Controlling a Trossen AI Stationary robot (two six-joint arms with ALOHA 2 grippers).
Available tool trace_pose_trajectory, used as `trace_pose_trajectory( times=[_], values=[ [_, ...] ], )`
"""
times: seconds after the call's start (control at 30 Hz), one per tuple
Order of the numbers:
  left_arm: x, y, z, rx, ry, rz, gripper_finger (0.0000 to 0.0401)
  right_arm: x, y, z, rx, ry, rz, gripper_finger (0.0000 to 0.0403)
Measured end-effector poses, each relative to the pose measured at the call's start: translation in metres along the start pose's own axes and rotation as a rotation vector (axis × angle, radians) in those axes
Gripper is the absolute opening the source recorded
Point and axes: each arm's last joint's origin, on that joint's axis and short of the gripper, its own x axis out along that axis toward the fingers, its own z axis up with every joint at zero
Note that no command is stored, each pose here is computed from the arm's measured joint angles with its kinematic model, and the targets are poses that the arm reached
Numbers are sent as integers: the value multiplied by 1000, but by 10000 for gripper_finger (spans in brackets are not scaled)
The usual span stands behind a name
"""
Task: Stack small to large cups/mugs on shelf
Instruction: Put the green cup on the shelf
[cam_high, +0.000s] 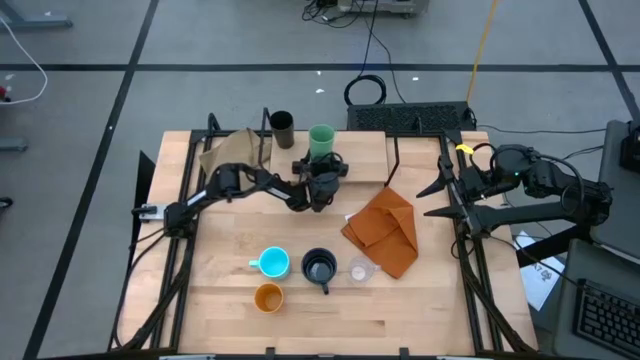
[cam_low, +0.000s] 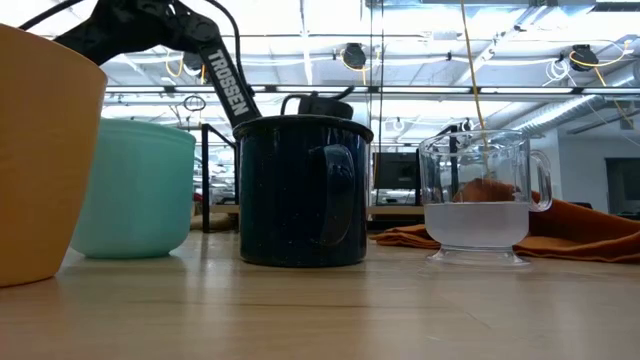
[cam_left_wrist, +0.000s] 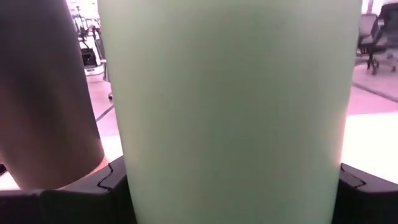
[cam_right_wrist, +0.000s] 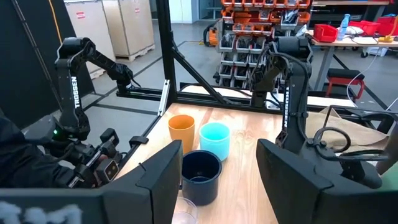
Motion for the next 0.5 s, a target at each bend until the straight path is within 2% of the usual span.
trace_pose_trajectory(
  times=[0.1,0.5],
  values=[
    [-1,-1,-3,-24,-8,-3,302,0,0,0,-2,0,0,198],
    [1,-1,-1,6,-17,-19,302,0,0,2,-9,-16,0,198]
  ],
)
